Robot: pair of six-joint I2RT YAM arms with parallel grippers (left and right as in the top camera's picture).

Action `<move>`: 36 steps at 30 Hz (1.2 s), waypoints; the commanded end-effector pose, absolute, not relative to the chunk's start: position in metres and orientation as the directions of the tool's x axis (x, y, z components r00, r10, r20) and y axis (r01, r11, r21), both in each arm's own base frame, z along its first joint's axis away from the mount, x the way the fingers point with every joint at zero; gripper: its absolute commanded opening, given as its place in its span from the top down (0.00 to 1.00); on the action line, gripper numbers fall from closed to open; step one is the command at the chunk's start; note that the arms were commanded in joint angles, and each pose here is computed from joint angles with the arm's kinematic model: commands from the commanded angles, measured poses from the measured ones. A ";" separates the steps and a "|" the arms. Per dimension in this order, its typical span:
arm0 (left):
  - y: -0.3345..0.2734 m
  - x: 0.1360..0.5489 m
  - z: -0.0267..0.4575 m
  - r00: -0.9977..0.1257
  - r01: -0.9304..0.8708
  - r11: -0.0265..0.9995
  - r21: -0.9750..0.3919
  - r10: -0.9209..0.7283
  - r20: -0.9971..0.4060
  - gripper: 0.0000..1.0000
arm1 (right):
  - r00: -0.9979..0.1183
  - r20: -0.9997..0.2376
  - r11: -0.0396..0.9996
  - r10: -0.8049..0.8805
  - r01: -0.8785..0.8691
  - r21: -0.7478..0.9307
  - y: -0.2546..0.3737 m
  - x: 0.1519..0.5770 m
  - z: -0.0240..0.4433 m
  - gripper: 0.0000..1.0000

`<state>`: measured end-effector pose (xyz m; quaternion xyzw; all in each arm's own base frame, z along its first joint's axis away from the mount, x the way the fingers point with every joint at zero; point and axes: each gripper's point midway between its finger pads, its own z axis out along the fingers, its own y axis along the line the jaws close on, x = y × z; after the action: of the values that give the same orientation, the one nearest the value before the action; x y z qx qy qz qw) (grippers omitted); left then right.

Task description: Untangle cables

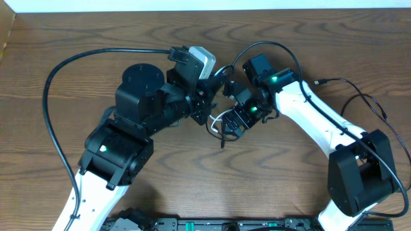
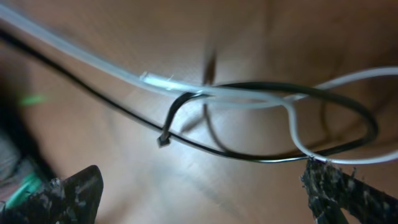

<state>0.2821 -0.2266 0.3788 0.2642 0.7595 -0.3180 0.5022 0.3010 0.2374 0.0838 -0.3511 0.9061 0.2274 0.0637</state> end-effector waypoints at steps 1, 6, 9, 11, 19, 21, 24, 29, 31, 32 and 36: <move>-0.220 0.276 0.398 -0.330 0.715 0.662 -0.223 0.039 -0.943 0.93 | -0.702 -0.321 0.674 -0.636 -0.708 0.213 0.229 0.325 0.075 0.01; -0.219 0.272 0.403 -0.319 0.720 0.659 -0.219 0.033 -0.947 0.92 | -0.662 -0.423 0.681 -0.619 -0.720 0.131 0.236 0.354 0.080 0.01; -0.217 0.269 0.408 -0.304 0.723 0.657 -0.214 0.025 -0.952 0.92 | -0.656 -0.437 0.680 -0.616 -0.722 0.126 0.237 0.356 0.074 0.01; -0.216 0.267 0.412 -0.292 0.725 0.656 -0.209 0.019 -0.956 0.92 | -0.663 -0.426 0.682 -0.615 -0.719 0.135 0.235 0.351 0.067 0.01; -0.214 0.264 0.415 -0.284 0.728 0.654 -0.206 0.014 -0.959 0.92 | -0.683 -0.400 0.639 -0.611 -0.724 0.260 0.240 0.318 0.039 0.01; -0.214 0.264 0.415 -0.287 0.726 0.655 -0.210 0.012 -0.958 0.93 | -0.677 -0.416 0.637 -0.607 -0.728 0.254 0.240 0.319 0.035 0.03; -0.214 0.264 0.413 -0.308 0.719 0.655 -0.233 -0.001 -0.952 0.93 | -0.683 -0.461 0.655 -0.567 -0.713 0.250 0.244 0.327 0.030 0.10; -0.214 0.263 0.411 -0.317 0.716 0.657 -0.236 0.005 -0.948 0.92 | -0.717 -0.490 0.711 -0.497 -0.659 0.244 0.242 0.335 0.022 0.61; -0.214 0.263 0.410 -0.321 0.715 0.657 -0.237 0.007 -0.947 0.93 | -0.766 -0.457 0.791 -0.451 -0.580 0.191 0.227 0.342 0.015 0.77; -0.214 0.263 0.409 -0.323 0.714 0.658 -0.238 0.008 -0.946 0.92 | -0.788 -0.445 0.827 -0.425 -0.538 0.162 0.219 0.346 0.012 0.82; -0.200 0.271 0.394 -0.361 0.641 0.734 -0.227 0.028 -0.932 0.93 | -0.890 -0.394 0.972 -0.228 -0.228 -0.048 0.160 0.358 0.003 0.83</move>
<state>0.2648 -0.2155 0.3920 0.2463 0.7575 -0.3274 0.5082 0.3472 0.2036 0.0093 -0.2332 0.9471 0.1111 0.1907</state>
